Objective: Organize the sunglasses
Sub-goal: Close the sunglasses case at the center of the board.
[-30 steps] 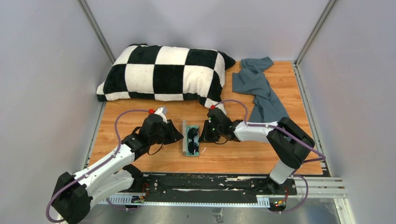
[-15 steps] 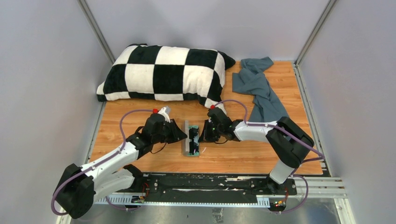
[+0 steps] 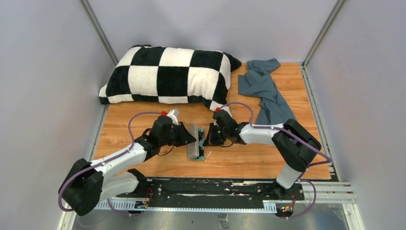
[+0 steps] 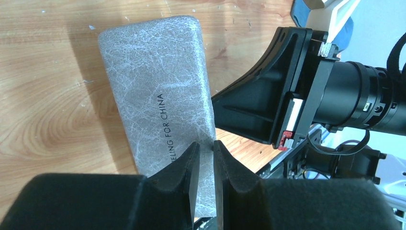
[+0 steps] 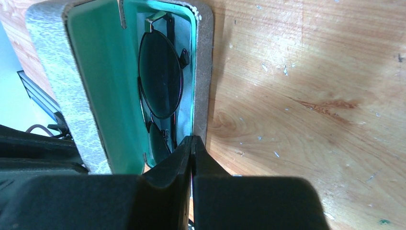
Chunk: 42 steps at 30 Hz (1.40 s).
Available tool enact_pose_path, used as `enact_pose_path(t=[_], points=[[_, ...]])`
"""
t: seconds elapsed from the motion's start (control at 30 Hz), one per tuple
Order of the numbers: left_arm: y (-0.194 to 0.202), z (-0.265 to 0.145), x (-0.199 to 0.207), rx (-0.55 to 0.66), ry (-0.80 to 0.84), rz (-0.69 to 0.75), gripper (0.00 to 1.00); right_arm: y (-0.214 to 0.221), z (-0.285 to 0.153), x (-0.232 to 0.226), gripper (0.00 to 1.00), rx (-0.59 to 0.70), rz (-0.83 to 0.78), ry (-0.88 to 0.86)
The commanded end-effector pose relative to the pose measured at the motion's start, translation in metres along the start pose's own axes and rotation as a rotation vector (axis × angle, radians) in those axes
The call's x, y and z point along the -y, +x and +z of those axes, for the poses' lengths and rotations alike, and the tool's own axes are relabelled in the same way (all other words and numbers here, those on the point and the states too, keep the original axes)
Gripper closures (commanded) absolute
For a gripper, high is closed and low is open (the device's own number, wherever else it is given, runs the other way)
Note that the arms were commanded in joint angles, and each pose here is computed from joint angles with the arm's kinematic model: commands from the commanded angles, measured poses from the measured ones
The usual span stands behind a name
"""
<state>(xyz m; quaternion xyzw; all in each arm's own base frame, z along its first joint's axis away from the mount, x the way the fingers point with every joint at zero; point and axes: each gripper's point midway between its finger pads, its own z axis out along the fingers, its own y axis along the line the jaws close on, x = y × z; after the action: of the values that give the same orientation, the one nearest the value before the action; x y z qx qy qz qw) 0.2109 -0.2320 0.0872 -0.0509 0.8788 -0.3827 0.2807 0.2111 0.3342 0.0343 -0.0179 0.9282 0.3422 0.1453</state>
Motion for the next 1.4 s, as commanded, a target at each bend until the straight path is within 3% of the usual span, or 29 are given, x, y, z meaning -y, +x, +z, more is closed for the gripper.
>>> enact_pose_path(t=[0.0, 0.67, 0.93, 1.13, 1.37], points=[[0.016, 0.006, -0.014, -0.062, -0.047, 0.005, 0.78, 0.008, 0.012, 0.019, 0.98, -0.024, 0.008, 0.066], [0.004, -0.006, -0.004, -0.023, -0.055, 0.045, 0.74, 0.004, 0.0, 0.019, 0.98, -0.003, -0.019, 0.086], [-0.023, -0.036, -0.008, 0.073, -0.143, 0.098, 0.68, -0.012, -0.036, 0.02, 0.86, 0.087, -0.094, 0.149], [-0.012, -0.03, -0.019, 0.039, -0.161, 0.066, 0.66, -0.014, -0.051, 0.022, 0.78, 0.099, -0.142, 0.183], [0.006, -0.017, -0.034, -0.023, -0.183, 0.037, 0.66, -0.004, -0.05, 0.036, 0.79, 0.062, -0.15, 0.22]])
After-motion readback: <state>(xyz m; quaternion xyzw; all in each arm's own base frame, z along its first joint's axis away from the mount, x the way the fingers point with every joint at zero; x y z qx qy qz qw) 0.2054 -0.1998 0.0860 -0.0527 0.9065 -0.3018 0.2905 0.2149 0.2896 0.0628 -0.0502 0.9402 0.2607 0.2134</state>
